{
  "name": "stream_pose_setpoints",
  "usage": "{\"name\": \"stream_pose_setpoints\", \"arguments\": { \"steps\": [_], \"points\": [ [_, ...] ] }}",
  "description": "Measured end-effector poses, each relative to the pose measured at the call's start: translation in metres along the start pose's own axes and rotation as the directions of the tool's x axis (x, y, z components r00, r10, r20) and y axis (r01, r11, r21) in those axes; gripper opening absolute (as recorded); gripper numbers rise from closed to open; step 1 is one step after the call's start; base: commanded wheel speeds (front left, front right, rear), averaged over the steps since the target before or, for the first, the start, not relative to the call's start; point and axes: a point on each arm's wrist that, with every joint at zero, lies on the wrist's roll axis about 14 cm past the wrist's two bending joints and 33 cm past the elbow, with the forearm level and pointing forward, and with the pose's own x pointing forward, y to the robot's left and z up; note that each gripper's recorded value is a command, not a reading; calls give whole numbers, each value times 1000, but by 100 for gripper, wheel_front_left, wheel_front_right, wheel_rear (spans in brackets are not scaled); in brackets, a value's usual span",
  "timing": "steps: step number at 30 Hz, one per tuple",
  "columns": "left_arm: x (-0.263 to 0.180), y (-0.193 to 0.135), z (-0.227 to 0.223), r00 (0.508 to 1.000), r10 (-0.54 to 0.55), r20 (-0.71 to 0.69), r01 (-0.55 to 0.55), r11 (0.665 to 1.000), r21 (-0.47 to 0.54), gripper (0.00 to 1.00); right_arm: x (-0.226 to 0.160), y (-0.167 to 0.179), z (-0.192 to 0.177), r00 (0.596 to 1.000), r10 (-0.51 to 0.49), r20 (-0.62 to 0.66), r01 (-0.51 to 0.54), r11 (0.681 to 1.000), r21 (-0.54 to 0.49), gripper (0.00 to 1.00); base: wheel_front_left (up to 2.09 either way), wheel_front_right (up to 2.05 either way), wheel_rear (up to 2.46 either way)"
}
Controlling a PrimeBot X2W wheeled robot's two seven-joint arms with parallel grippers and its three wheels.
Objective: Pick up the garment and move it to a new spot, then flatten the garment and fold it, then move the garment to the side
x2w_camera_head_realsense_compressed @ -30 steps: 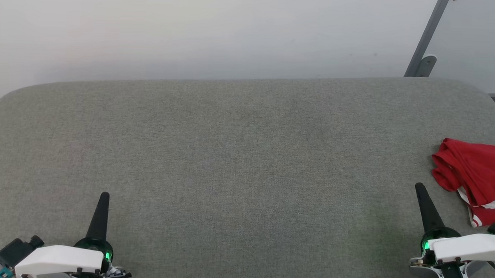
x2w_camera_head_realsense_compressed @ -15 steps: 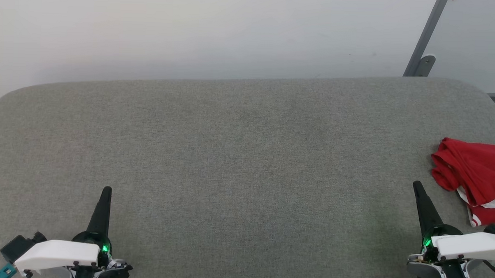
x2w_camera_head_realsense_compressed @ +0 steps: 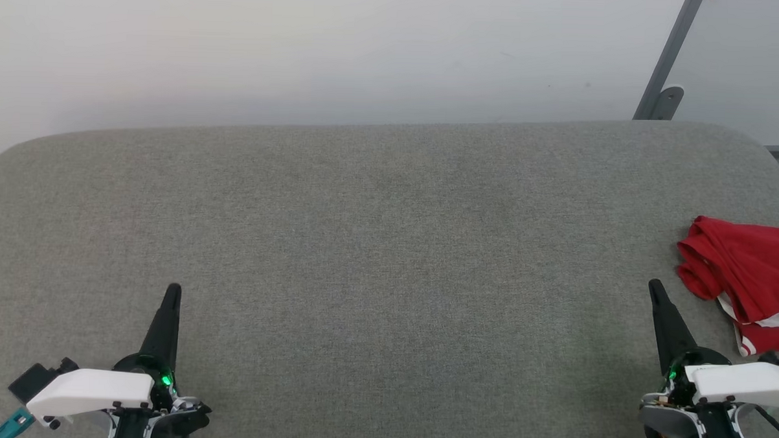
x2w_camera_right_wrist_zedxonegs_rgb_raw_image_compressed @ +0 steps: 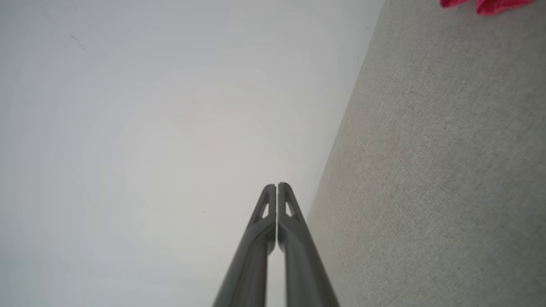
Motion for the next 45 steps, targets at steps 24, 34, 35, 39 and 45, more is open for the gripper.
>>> {"name": "stream_pose_setpoints", "arguments": {
  "steps": [24,34,35,39,45],
  "points": [
    [7,-6,-4,1000,-23,-16,20,992,-126,0,2,2,-1,1000,11,5,-11,991,134,0,0,0,0],
    [7,-6,-4,1000,-23,-15,21,992,-128,0,2,2,-1,1000,11,5,-12,991,134,0,0,0,0],
    [7,-6,-4,1000,-23,-15,21,992,-128,0,2,2,-1,1000,11,5,-12,991,134,0,0,0,0],
    [7,-6,-4,1000,-23,-14,21,992,-128,0,2,2,-1,1000,11,5,-12,991,134,0,0,0,0],
    [7,-6,-4,1000,-23,-14,21,991,-129,0,2,2,-1,1000,11,5,-12,991,134,0,0,0,0]
  ]
}}
